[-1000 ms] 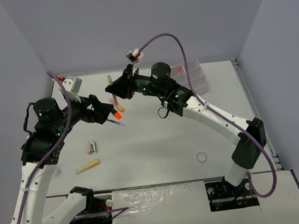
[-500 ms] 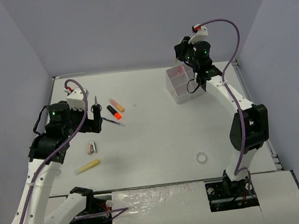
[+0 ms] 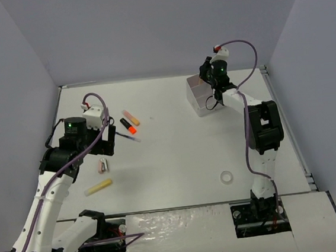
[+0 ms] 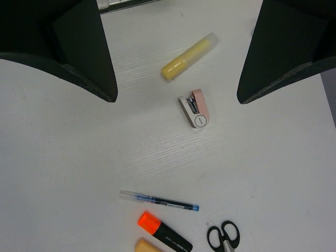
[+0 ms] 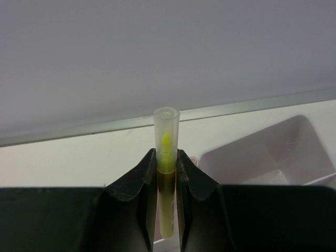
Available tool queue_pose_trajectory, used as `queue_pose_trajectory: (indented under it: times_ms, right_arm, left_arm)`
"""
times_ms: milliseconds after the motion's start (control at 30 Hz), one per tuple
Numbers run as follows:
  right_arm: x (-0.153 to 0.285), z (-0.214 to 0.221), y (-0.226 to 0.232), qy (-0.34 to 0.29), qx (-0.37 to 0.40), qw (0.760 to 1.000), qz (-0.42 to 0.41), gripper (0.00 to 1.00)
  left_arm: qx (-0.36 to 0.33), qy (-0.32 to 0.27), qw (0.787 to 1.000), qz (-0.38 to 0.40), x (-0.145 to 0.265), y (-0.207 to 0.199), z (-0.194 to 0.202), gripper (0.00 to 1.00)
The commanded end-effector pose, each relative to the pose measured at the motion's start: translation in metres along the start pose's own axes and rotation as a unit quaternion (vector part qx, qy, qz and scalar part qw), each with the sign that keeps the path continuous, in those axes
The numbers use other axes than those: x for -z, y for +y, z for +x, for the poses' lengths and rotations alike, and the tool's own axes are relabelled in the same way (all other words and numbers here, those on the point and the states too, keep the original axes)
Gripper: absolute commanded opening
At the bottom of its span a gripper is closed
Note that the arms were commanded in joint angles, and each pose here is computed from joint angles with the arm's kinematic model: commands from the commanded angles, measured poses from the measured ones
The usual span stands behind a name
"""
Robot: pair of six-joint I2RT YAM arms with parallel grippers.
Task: Sort the stationery into containers
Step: Place the pen in the storage box.
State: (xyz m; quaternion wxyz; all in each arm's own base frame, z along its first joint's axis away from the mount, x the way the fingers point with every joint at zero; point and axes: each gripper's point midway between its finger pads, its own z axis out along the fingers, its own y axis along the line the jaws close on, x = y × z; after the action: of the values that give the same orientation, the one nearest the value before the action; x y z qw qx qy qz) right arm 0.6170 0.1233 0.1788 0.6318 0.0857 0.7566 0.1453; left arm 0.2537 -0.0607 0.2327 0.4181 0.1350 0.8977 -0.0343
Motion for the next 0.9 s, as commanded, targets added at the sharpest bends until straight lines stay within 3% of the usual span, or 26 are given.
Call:
queue_pose_trajectory:
  times_ms: [0,400,433,500,733,833,867]
  right_arm:
    - [-0.005,-0.045,0.030,-0.090,-0.025,0.994,-0.060,0.00]
    - [-0.014,-0.033,0.042,-0.089,-0.023,0.992,-0.091,0.01]
    - [-0.015,-0.028,0.042,-0.083,-0.020,0.992,-0.091,0.06]
    - [-0.014,-0.017,0.040,-0.059,-0.013,0.995,-0.085,0.35]
    - [0.015,-0.050,0.047,-0.081,0.011,0.993,-0.081,0.49]
    - [0.029,-0.072,0.055,-0.095,0.012,0.992,-0.087,0.53]
    - [0.033,-0.080,0.058,-0.096,0.012,0.991,-0.089,0.53]
  left_arm:
    - [-0.005,-0.002,1.000,-0.016,-0.002,0.006,-0.001,0.97]
    - [0.015,0.014,1.000,-0.016,-0.014,0.004,0.004,0.97]
    - [0.021,0.015,1.000,-0.015,-0.014,0.003,0.004,0.97]
    - [0.028,0.014,0.999,-0.010,-0.013,0.001,-0.001,0.94]
    - [0.038,0.008,0.999,-0.010,-0.007,0.001,-0.020,0.89]
    - [0.064,0.016,0.998,-0.010,-0.008,-0.001,-0.025,0.85]
    - [0.069,0.021,0.997,-0.001,-0.010,-0.005,-0.028,0.79]
